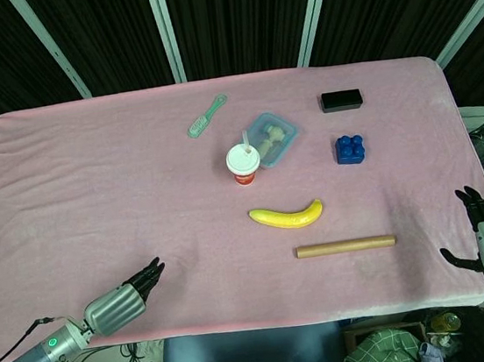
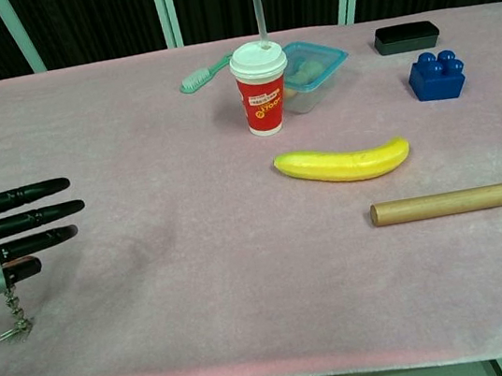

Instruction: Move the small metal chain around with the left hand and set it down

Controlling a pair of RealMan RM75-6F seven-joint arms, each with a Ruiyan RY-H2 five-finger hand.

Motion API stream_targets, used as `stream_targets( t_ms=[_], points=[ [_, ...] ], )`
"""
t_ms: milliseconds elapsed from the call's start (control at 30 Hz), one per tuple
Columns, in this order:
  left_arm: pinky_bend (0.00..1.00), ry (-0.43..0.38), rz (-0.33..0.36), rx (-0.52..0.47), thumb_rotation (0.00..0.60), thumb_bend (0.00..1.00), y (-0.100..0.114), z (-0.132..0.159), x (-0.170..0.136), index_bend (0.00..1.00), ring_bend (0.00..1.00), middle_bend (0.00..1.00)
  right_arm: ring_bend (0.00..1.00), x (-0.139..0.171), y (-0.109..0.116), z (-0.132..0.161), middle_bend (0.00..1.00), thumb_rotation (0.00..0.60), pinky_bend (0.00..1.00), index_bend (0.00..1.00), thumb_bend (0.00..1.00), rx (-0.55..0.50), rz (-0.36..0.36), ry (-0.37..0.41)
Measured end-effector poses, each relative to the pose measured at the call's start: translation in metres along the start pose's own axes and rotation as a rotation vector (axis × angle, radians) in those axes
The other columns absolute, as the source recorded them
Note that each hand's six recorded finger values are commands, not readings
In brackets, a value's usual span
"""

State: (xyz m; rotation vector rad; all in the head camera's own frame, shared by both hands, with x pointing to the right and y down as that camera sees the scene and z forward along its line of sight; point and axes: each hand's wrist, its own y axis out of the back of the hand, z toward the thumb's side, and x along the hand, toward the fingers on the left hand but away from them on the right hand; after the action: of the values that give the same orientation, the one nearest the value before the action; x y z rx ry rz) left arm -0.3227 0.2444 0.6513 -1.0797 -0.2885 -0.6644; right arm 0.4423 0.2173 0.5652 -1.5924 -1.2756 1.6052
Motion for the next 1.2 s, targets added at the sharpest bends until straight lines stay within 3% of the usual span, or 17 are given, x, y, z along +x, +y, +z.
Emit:
stream_targets(
  t_ms=[500,667,800,1033,1200],
  points=[
    [0.00,0.035,0.023,0.003,0.600,0.42,0.008,-0.010,0.000,0.58,0.00,0.20,0.10,0.000,0.000,0.000,0.00,0.600,0.21,0.00,0.12,-0.001,0.000,-0.001],
    [0.00,0.084,0.025,-0.012,0.600,0.42,0.008,-0.021,0.002,0.58,0.00,0.20,0.10,0.000,0.000,0.000,0.00,0.600,0.21,0.00,0.12,-0.002,0.000,-0.002],
    [0.00,0.143,0.006,-0.078,0.600,0.42,0.004,-0.034,0.004,0.58,0.00,0.20,0.10,0.000,0.000,0.000,0.00,0.600,0.21,0.00,0.12,-0.001,0.000,-0.002],
    [0.00,0.324,-0.079,-0.257,0.600,0.42,-0.027,-0.073,0.013,0.58,0.00,0.20,0.10,0.000,-0.001,0.000,0.00,0.600,0.21,0.00,0.12,0.001,0.001,-0.001],
    [0.00,0.402,-0.089,-0.338,0.600,0.42,-0.040,-0.092,0.025,0.58,0.00,0.20,0.10,0.001,-0.001,0.000,0.00,0.600,0.21,0.00,0.12,0.003,0.000,-0.002]
  ],
)
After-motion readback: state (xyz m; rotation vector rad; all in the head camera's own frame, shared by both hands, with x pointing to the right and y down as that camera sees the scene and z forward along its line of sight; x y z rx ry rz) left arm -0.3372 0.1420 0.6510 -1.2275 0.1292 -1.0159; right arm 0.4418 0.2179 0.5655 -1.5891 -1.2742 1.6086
